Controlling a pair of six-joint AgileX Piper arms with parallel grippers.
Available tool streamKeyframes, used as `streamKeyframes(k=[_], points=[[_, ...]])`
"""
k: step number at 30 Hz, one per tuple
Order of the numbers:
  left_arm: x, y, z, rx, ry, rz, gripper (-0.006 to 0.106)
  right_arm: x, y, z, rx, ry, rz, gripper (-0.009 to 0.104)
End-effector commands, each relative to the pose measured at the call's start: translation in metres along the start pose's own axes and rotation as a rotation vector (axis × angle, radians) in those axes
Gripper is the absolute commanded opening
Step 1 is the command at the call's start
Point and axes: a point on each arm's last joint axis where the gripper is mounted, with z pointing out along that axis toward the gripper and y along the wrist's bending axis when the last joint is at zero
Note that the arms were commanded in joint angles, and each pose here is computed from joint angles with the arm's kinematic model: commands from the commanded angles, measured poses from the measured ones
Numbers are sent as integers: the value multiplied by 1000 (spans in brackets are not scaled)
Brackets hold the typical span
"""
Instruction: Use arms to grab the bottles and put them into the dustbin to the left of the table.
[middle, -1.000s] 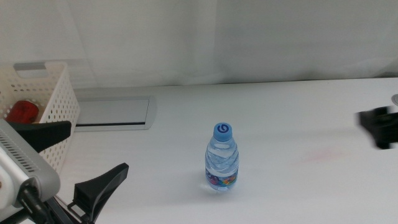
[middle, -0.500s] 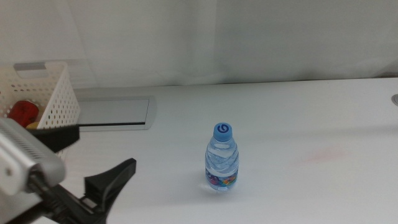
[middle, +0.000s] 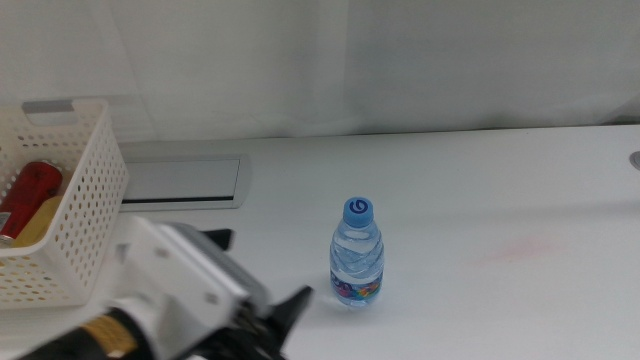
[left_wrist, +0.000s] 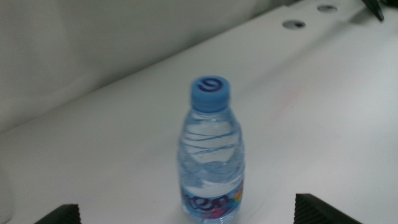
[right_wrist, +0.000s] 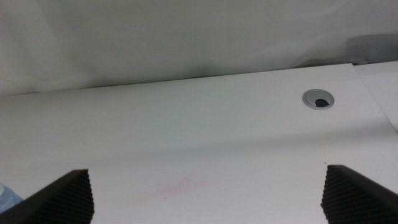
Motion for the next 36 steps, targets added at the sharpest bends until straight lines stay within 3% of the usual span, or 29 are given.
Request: streamKeyframes(k=[1, 4, 9, 12, 18, 36], points=[[5, -9, 15, -10, -20, 22, 89, 2, -2, 0, 18, 2, -20, 103], [11, -14, 33, -44, -37, 26, 89, 2, -2, 0, 18, 2, -20, 103], [27, -13, 58, -115, -43, -76, 89, 2, -2, 0, 18, 2, -20, 103], [41, -17, 73, -94, -23, -60, 89, 1, -2, 0, 18, 0, -21, 103], [58, -27, 99, -24, -16, -152, 89, 1, -2, 0, 16, -8, -21, 103], [45, -41, 162, -9, -58, -213, 89, 1, -2, 1, 17, -3, -24, 103]])
